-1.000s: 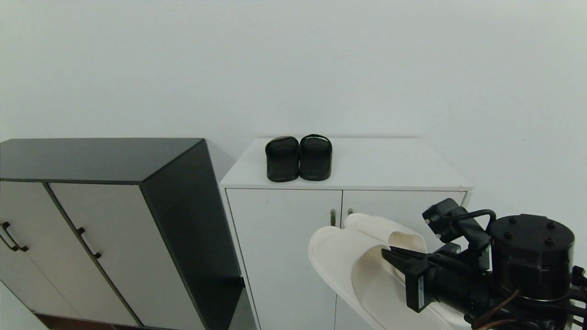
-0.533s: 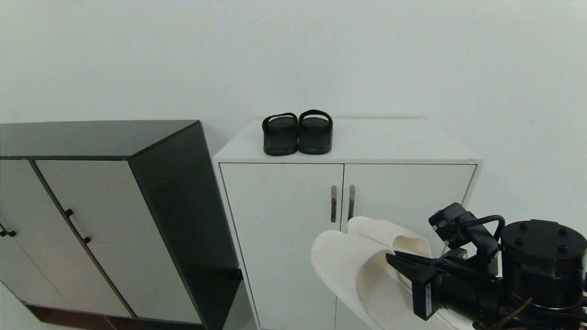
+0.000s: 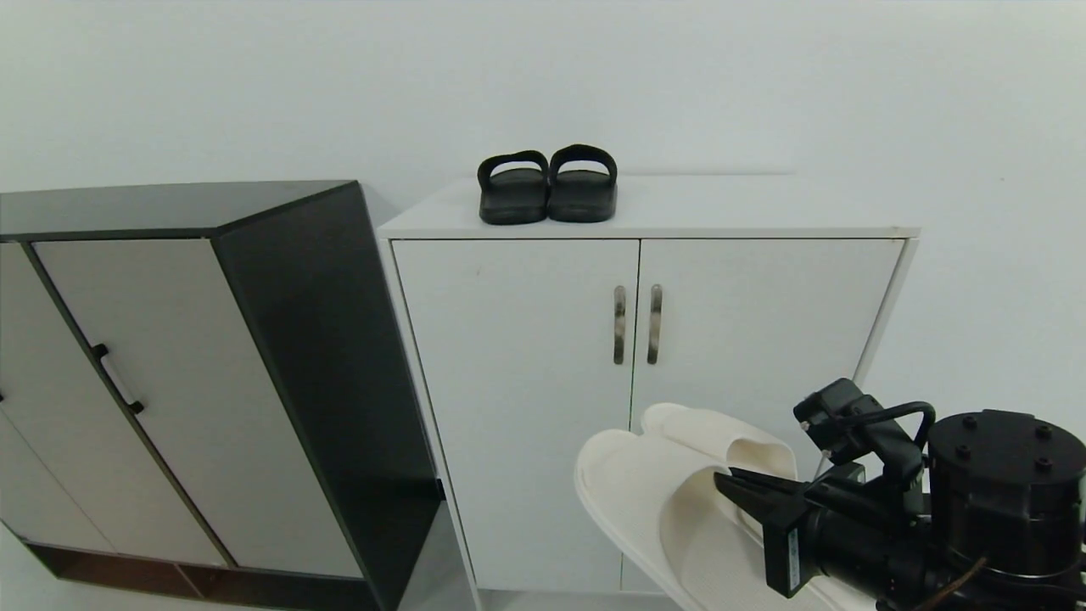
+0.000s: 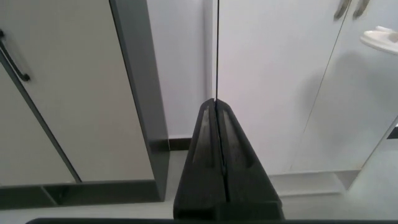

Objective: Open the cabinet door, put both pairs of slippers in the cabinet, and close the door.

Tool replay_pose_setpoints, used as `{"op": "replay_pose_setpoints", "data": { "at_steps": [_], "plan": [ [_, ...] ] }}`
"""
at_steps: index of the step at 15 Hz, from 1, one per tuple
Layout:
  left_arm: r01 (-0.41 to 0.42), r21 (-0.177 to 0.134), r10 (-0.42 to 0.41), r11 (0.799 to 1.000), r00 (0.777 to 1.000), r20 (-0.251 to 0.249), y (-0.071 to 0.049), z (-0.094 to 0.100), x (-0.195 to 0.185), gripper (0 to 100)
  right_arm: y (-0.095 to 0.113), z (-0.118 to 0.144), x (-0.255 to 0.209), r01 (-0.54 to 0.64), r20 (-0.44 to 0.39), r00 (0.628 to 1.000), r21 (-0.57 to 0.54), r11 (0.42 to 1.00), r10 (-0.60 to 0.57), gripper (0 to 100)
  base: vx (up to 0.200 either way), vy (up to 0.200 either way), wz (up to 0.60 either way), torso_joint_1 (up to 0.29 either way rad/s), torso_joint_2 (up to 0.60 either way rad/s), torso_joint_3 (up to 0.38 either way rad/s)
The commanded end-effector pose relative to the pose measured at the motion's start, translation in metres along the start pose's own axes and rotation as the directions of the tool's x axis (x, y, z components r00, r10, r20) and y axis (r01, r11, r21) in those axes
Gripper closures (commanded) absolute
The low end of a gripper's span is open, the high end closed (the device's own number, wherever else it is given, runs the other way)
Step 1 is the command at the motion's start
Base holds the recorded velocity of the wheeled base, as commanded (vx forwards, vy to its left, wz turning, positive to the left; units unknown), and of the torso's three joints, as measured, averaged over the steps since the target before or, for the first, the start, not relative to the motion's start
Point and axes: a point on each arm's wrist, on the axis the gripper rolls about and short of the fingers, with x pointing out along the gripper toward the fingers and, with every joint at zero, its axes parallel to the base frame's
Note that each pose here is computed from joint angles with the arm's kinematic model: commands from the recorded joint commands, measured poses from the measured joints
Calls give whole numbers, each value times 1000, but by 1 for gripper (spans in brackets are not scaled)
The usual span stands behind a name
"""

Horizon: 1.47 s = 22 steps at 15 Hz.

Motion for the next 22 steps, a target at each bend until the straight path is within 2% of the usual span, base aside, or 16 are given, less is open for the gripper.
{"op": "replay_pose_setpoints", "data": {
  "at_steps": [1,2,3,6,10,11,12,13,14,15,16,17,18,19,20,22],
  "plan": [
    [-3,-24,3,1000,1000,1,0,0,0,100,0,-1,0,-2,-6,1000,-2,1000,2,100,0,0,0,-110,461,349],
    [-5,-35,5,999,1000,0,0,0,0,100,0,-2,0,-1,-9,1000,-2,1000,1,100,0,0,0,-85,456,364],
    [-5,-32,5,999,1000,1,0,0,0,0,0,-2,0,-2,-8,1000,-2,1000,2,100,0,0,0,-76,437,369],
    [-3,-16,3,1000,1000,1,0,0,0,0,0,-2,0,0,-8,1000,-4,1000,0,100,0,0,0,-18,225,182],
    [-3,-13,3,1000,1000,1,0,0,0,0,2,-4,0,-10,-18,1000,-8,1000,10,100,0,0,0,0,0,0],
    [-5,1,5,1000,1000,4,0,1,0,0,3,-5,-1,-15,-17,1000,-10,1000,15,100,0,0,0,0,0,0],
    [-2,26,1,1000,999,40,0,16,-3,0,5,-5,-1,-19,-17,1000,-12,1000,19,100,0,0,0,0,0,0],
    [6,-3,-6,1000,998,67,1,49,-4,0,5,-5,-1,-21,-17,1000,-12,1000,21,100,0,0,0,0,0,0],
    [32,-27,-31,999,998,60,1,73,1,0,5,-6,-1,-22,-20,1000,-13,1000,22,100,0,0,0,0,0,0],
    [100,-23,-99,995,994,40,0,84,6,0,5,-6,-1,-22,-22,1000,-13,1000,21,100,0,0,0,0,0,0],
    [218,-7,-218,976,976,-8,-2,96,18,0,6,-7,0,-25,-27,999,-16,1000,25,100,0,0,0,0,0,0],
    [285,-1,-285,958,957,-46,-3,105,30,0,6,-7,0,-25,-27,999,-14,1000,25,100,0,0,0,0,0,0],
    [324,-11,-324,946,943,-72,-3,109,41,0,6,-7,-1,-29,-24,999,-13,999,28,100,0,0,0,0,0,0],
    [384,-29,-384,923,918,-97,-4,115,65,0,6,-7,-1,-27,-24,999,-15,1000,27,100,0,0,0,0,0,0],
    [428,-34,-429,903,898,-93,-5,121,85,0,6,-6,-2,-26,-21,999,-15,1000,26,100,0,0,0,-36,154,159],
    [504,-23,-504,864,863,-42,-12,135,121,0,7,-6,-2,-31,-21,999,-14,999,30,100,0,0,0,-7,75,73]
  ]
}}
